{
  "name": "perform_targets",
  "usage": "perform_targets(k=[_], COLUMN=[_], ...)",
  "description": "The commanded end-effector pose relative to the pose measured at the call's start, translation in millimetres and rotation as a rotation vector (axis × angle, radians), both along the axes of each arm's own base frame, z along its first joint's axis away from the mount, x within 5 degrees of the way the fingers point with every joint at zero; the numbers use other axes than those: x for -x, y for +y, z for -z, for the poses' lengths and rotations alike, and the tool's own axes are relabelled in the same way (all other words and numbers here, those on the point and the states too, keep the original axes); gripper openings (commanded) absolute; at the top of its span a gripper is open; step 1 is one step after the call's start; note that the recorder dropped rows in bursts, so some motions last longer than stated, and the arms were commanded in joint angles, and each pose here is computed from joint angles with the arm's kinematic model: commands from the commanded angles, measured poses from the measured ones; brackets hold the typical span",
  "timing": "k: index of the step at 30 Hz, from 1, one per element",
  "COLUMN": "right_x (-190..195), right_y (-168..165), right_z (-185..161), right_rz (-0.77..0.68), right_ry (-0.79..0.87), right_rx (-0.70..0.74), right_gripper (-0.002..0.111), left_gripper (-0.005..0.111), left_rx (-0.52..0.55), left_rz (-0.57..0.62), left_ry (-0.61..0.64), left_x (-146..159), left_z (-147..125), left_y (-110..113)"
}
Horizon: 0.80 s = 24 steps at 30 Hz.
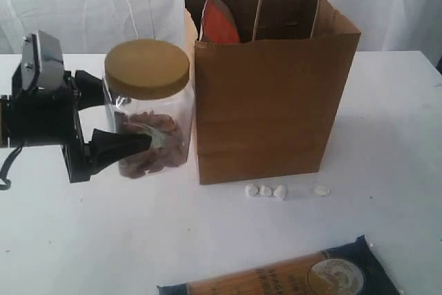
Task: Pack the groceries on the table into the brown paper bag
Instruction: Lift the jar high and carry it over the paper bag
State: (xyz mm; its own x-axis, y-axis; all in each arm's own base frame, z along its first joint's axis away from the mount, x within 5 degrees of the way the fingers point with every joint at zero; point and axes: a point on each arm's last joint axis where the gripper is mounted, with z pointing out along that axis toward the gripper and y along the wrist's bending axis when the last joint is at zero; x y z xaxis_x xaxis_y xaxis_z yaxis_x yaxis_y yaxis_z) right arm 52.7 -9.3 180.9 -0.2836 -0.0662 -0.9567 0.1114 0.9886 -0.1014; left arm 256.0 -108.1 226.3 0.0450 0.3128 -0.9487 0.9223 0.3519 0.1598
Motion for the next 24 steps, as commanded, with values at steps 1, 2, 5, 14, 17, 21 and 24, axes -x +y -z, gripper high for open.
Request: perform_targets(k=[1, 2, 5, 14, 17, 21, 24], right_x=[0, 0, 0, 0, 0, 0, 0], right_y=[0, 0, 0, 0, 0, 0, 0], right_z=[-1, -1, -1, -1, -1, -1, -1], right_rz=[-0.001, -0.001, -0.001, -0.001, -0.001, 0.0, 0.0], right_ry=[-0.014, -0.014, -0.014, -0.014, -0.014, -0.012, -0.012], right_rx=[0.01, 0.01, 0.01, 0.01, 0.01, 0.009, 0.009], right_gripper=[0.0, 0.0, 0.0, 0.0, 0.0, 0.0, 0.0], left_gripper=[0.0, 0.0, 0.0, 0.0, 0.0, 0.0, 0.0], left_rx=[0.056, 0.065, 0.123, 0.517, 0.524, 0.524, 0.518], left_rz=[0.013, 0.008, -0.02, -0.154, -0.154, -0.132, -0.101], left_ry=[-0.127, -0.15, -0.256, -0.571, -0.599, -0.552, -0.516], left_x=[17, 20, 30, 39, 30, 11, -5], left_z=[-39, -46, -77, -205, -225, -232, -232], left_y=[2, 2, 4, 15, 9, -17, -44])
